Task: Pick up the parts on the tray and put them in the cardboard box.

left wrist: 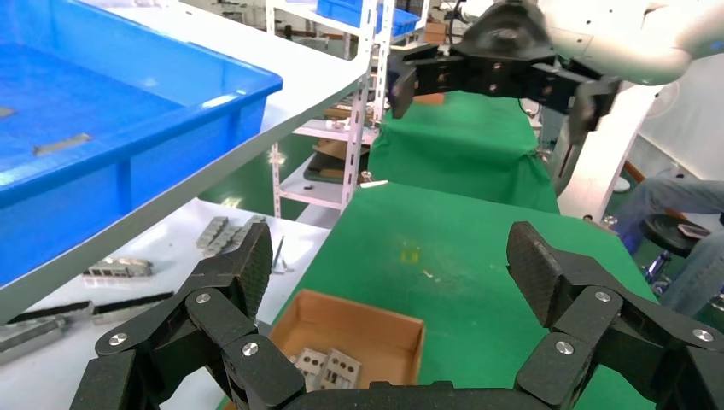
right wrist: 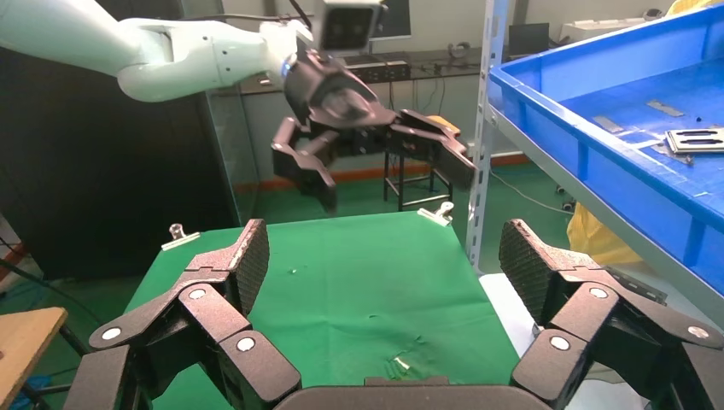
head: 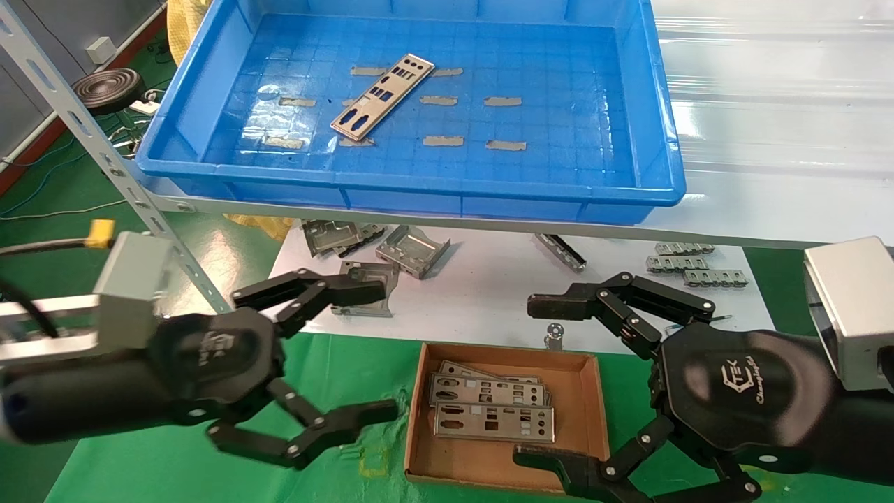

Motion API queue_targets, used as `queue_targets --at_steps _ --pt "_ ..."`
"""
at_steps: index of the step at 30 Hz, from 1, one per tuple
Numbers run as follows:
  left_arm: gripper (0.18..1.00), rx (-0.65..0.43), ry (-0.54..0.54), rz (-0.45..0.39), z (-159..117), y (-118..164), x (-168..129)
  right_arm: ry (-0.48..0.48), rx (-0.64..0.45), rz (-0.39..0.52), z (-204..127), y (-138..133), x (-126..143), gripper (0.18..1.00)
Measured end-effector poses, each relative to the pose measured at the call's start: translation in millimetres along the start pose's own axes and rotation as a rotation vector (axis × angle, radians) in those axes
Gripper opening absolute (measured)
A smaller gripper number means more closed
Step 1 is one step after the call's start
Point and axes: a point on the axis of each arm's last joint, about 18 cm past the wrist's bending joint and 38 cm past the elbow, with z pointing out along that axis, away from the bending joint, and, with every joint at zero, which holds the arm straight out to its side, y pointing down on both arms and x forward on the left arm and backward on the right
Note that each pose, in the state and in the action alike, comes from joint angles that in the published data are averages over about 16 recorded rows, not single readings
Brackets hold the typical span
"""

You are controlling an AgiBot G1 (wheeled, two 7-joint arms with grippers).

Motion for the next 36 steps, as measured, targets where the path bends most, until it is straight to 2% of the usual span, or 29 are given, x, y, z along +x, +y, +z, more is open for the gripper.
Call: queue_targets --at_steps 16,36 --pt "1.001 -0.048 -0.002 0.045 -36.5 -36.1 37.0 0.000 0.000 0.000 0.0 0.0 0.0 1.001" --pt "1.001 -0.052 -0.001 0.046 -38.1 -37.8 39.2 0.000 0.000 0.000 0.0 0.1 0.0 1.001"
